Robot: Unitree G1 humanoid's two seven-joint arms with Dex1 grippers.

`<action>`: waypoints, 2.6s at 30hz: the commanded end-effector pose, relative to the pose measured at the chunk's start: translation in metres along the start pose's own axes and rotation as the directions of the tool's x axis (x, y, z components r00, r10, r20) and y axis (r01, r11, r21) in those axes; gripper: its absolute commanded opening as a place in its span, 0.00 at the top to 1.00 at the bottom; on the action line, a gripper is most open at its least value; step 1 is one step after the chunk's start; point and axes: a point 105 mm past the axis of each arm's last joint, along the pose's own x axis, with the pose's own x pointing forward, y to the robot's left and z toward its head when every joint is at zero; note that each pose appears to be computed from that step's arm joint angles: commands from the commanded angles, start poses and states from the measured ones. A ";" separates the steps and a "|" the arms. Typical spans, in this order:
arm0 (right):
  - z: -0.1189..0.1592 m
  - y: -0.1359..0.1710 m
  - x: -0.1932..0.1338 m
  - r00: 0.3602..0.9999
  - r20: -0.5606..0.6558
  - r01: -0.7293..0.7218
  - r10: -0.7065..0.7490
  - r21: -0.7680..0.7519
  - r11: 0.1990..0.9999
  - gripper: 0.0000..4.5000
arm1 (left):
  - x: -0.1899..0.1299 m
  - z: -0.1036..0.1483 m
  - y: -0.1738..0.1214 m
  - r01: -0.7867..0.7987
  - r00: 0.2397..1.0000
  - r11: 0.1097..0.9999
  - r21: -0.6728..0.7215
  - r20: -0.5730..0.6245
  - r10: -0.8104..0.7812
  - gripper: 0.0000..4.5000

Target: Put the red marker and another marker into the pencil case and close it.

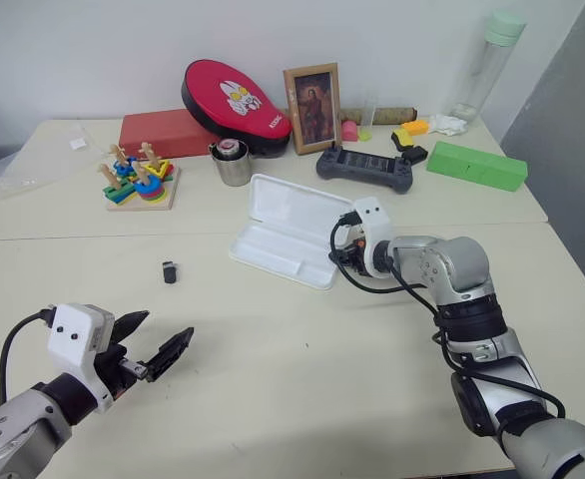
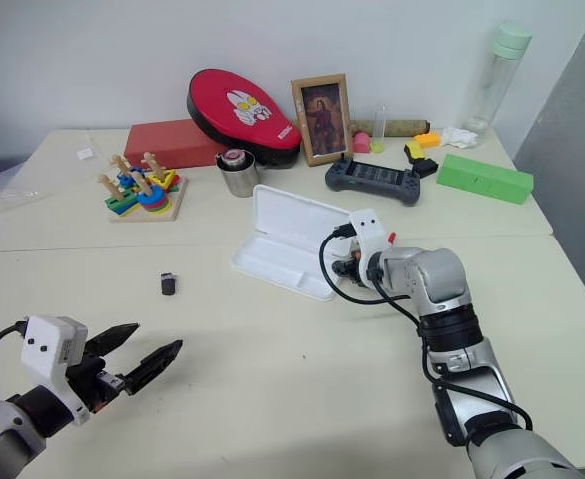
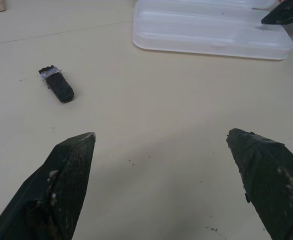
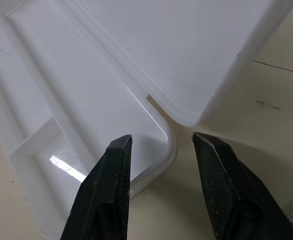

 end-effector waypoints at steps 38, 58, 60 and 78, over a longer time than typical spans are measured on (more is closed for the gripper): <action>-0.012 0.014 -0.054 0.998 -0.041 -0.056 0.049 -0.213 0.975 0.99 | 0.008 0.012 -0.007 0.017 0.999 0.999 0.039 0.031 -0.019 0.00; -0.042 0.029 -0.077 0.984 -0.124 -0.150 0.129 -0.178 0.973 0.99 | 0.011 0.012 -0.006 0.031 0.999 0.999 0.042 0.023 -0.032 0.00; -0.044 0.029 -0.079 0.983 -0.130 -0.155 0.133 -0.178 0.972 0.99 | 0.011 0.012 -0.006 0.031 0.999 0.999 0.042 0.022 -0.032 0.00; -0.052 0.027 -0.078 0.980 -0.147 -0.161 0.132 -0.204 0.966 0.62 | 0.013 0.012 -0.005 0.028 0.999 0.999 0.044 0.025 -0.029 0.00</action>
